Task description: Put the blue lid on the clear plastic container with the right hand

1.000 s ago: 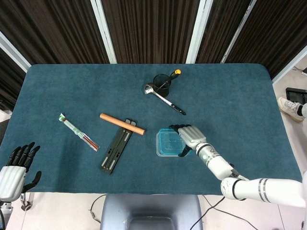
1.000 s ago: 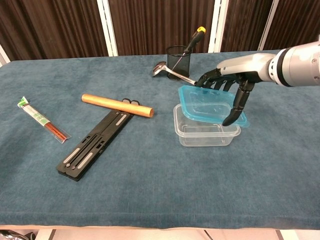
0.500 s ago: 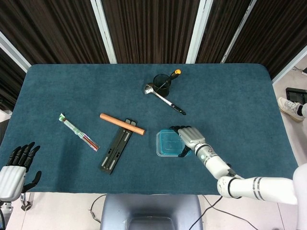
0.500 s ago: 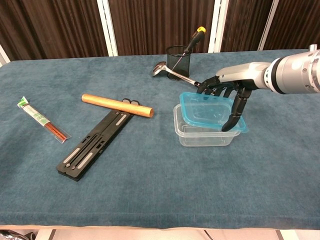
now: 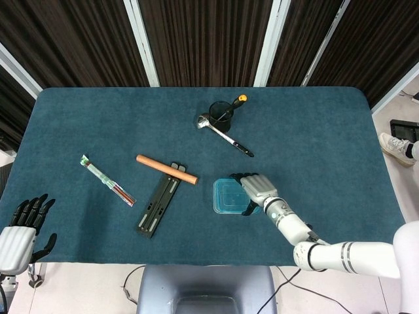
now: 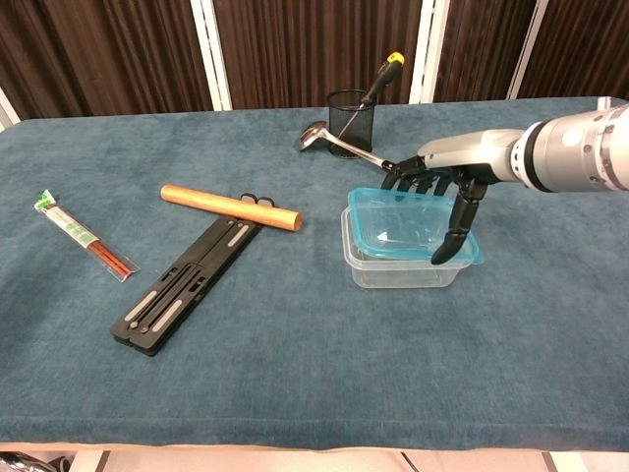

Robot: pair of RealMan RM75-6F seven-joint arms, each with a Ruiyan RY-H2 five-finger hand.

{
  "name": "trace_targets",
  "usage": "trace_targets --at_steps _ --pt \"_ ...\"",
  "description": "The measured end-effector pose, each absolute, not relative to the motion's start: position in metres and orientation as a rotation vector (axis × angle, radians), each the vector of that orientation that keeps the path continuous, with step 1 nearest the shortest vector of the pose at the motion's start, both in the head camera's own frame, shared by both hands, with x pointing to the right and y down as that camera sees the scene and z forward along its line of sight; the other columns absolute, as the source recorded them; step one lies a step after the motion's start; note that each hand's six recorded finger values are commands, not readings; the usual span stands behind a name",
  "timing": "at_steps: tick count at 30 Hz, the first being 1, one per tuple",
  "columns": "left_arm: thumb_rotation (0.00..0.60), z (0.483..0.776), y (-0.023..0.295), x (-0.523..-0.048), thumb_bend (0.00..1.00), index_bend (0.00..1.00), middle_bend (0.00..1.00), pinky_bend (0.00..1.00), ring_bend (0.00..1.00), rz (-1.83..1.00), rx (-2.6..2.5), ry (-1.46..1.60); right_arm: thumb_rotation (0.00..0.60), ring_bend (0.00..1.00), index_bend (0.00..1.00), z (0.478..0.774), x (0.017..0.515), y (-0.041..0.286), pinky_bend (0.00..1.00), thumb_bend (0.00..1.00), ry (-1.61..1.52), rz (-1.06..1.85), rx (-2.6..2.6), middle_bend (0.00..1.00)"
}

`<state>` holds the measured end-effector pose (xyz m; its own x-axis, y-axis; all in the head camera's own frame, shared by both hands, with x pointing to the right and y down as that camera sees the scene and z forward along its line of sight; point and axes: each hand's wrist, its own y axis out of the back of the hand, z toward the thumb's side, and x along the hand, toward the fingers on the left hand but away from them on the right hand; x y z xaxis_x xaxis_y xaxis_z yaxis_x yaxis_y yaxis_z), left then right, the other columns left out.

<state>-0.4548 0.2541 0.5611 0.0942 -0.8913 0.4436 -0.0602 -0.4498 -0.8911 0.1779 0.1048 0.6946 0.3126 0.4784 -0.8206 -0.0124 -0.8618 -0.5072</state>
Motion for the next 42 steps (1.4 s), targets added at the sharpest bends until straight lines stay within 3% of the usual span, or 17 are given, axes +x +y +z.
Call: trace_targets --at_steps 42 --pt "0.600 0.559 0.254 -0.455 0.42 0.00 0.00 0.07 0.00 -1.430 -1.648 0.961 0.600 0.42 0.73 0.708 0.166 0.112 0.30 0.29 -0.280 1.614 -2.027 0.49"
